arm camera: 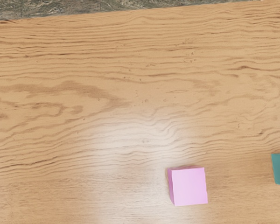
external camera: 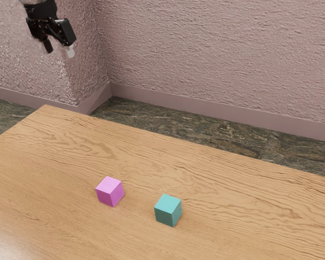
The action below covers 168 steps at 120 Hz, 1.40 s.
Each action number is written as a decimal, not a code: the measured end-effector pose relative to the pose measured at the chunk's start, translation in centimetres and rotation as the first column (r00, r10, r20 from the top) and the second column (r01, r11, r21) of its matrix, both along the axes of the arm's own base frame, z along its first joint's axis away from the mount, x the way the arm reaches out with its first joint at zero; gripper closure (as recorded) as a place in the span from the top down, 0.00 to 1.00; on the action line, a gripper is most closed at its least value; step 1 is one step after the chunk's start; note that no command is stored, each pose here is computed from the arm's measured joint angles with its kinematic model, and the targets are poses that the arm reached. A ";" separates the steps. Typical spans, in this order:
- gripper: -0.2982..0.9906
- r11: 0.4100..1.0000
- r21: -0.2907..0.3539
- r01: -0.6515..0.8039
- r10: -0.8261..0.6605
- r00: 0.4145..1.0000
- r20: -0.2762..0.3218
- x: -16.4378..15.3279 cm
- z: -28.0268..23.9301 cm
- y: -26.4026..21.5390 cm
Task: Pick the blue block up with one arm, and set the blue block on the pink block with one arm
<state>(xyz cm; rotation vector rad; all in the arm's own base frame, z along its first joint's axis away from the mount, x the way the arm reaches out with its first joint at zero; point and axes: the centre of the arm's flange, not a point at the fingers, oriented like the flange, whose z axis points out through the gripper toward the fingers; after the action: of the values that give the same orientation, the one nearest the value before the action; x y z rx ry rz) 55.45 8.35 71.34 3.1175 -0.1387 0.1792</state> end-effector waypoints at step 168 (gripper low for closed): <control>0.75 0.983 -0.036 -0.179 0.172 0.975 -0.139 6.0 -42.4 -27.8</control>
<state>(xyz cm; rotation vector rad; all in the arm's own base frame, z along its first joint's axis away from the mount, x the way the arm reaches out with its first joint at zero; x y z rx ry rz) 61.42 -19.44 28.96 3.0786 0.1413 -0.0277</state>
